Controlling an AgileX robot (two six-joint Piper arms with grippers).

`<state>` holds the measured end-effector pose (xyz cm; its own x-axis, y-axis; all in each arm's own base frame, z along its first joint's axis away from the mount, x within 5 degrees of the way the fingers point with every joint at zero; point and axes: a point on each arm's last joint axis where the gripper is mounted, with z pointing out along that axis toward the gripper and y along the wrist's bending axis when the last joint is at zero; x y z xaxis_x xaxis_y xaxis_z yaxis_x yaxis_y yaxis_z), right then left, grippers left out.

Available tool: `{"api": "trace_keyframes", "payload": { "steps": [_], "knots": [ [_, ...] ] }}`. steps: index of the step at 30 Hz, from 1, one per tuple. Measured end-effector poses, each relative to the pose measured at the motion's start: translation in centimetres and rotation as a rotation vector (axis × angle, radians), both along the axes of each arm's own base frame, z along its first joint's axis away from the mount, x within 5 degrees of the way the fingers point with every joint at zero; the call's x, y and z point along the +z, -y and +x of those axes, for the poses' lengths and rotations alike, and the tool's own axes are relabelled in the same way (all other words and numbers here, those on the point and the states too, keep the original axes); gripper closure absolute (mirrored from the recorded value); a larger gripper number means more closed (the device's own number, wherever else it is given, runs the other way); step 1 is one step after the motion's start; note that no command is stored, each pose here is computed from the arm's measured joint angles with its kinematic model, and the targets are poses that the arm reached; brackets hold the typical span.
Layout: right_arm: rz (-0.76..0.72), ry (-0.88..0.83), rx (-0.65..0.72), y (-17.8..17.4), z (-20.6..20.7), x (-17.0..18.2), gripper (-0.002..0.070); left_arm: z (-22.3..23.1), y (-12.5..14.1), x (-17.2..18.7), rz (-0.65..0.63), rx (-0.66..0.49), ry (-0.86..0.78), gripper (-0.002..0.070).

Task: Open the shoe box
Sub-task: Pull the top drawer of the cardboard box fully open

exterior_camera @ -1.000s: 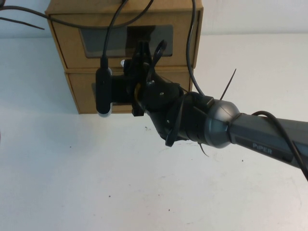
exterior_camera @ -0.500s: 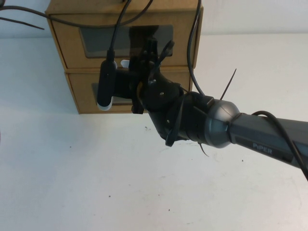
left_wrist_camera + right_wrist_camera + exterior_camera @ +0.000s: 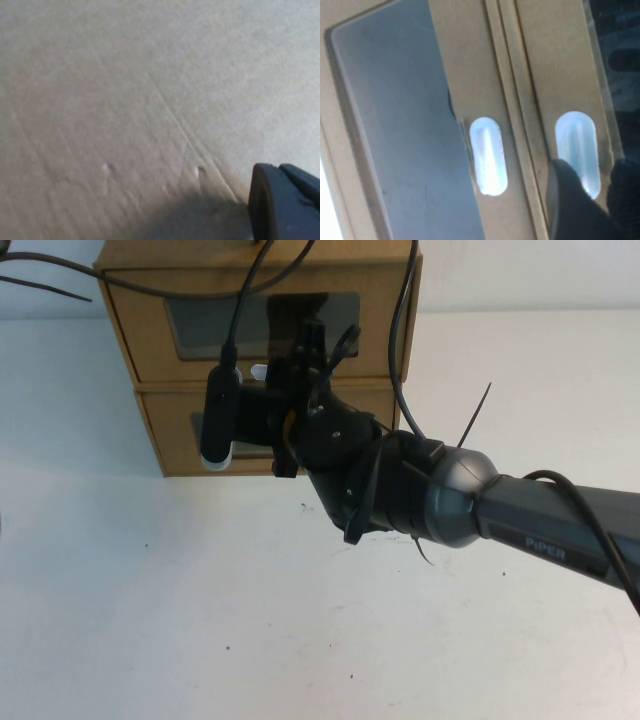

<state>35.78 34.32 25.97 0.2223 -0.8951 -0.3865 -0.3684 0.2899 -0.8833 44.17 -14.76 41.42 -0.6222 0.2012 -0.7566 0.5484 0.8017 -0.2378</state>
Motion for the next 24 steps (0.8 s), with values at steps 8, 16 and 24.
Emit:
{"api": "trace_keyframes", "payload": {
  "steps": [8, 16, 24],
  "knots": [
    [0.004, -0.008, 0.023, -0.2, -0.1, -0.1, 0.0504, 0.0, 0.2, -0.1, -0.021, -0.011, -0.009, 0.0680],
    [0.005, -0.013, 0.031, -0.2, 0.0, -0.2, 0.0504, 0.0, 0.2, -0.1, -0.025, -0.012, -0.010, 0.0680],
    [-0.011, -0.020, 0.021, 0.2, 0.7, -0.9, 0.0503, 0.0, 0.2, -0.1, -0.025, -0.012, -0.008, 0.0680]
  ]
}}
